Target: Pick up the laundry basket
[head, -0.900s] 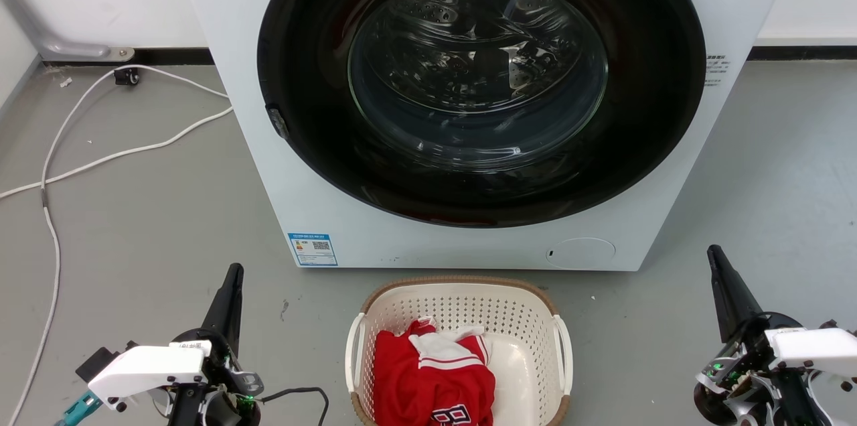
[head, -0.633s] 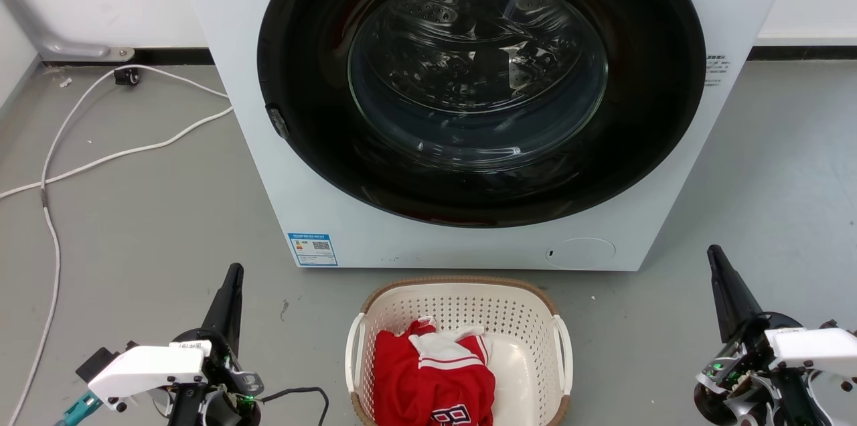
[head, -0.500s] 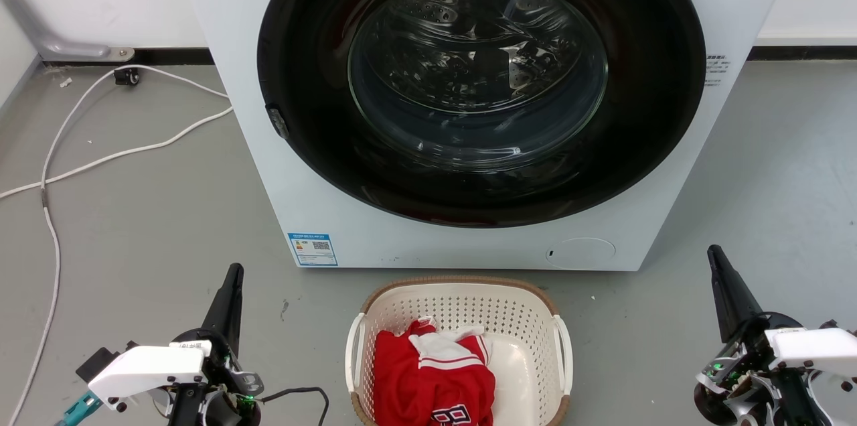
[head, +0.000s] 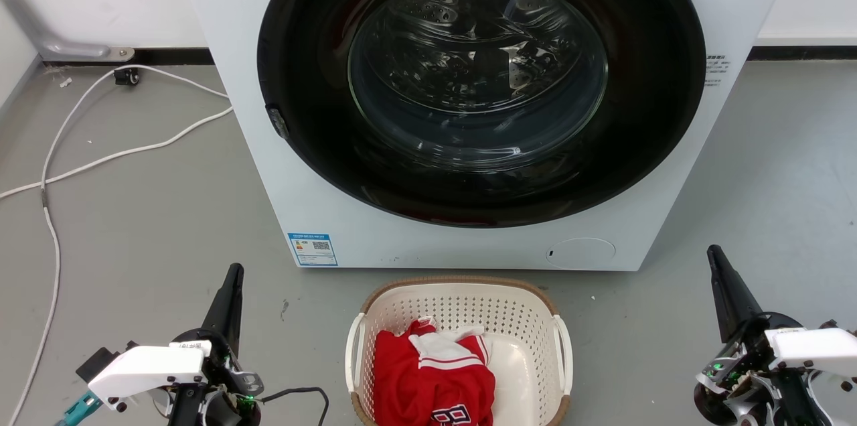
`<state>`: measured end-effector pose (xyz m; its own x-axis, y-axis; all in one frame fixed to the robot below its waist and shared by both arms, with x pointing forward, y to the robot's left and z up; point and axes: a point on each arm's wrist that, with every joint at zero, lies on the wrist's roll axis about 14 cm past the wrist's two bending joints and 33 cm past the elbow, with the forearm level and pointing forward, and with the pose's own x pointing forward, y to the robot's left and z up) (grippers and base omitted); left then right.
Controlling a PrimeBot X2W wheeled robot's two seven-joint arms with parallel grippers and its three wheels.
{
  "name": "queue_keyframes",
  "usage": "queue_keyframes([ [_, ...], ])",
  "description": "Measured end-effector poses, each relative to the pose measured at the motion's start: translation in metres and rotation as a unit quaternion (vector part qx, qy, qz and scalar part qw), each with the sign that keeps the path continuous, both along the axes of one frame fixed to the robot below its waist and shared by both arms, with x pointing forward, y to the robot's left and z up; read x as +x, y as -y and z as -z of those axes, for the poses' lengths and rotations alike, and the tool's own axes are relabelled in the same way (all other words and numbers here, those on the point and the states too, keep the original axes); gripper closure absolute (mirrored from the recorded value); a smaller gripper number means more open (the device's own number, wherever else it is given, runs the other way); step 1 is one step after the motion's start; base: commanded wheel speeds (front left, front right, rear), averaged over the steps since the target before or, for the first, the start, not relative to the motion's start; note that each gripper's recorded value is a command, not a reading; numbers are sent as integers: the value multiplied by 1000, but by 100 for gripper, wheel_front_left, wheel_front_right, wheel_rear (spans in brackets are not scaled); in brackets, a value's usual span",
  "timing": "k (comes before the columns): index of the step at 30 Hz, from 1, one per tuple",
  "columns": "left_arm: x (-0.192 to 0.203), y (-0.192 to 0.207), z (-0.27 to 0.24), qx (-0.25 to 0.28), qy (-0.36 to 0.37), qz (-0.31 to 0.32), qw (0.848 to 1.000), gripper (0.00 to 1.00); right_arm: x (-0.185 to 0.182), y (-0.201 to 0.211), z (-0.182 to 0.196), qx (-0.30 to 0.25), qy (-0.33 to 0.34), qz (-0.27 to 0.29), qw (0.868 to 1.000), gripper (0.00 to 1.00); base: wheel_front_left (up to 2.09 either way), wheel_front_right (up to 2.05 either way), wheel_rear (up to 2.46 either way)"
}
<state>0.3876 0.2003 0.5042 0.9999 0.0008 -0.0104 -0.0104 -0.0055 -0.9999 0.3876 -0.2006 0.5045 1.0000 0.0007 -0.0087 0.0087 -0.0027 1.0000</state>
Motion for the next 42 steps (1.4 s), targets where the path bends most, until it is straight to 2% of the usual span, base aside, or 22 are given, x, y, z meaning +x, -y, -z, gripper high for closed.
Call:
queue_keyframes([
  [22,0,0,0,0,0,0,1000,100,0,0,0,0,0,1,1000,100,0,0,0],
  [23,-3,1,7,-2,-10,0,1000,0,-3,0,7,1,-11,1,1000,0,0,0,0],
  [27,-13,1,27,-7,-40,-4,999,0,-14,0,28,5,-42,5,999,0,0,0,0],
  [36,-16,-6,26,8,-39,-25,999,0,-16,3,29,-14,-44,19,999,0,0,0,0],
  [42,-18,-18,26,31,-40,-48,998,0,-18,9,28,-48,-45,32,997,0,0,0,0],
])
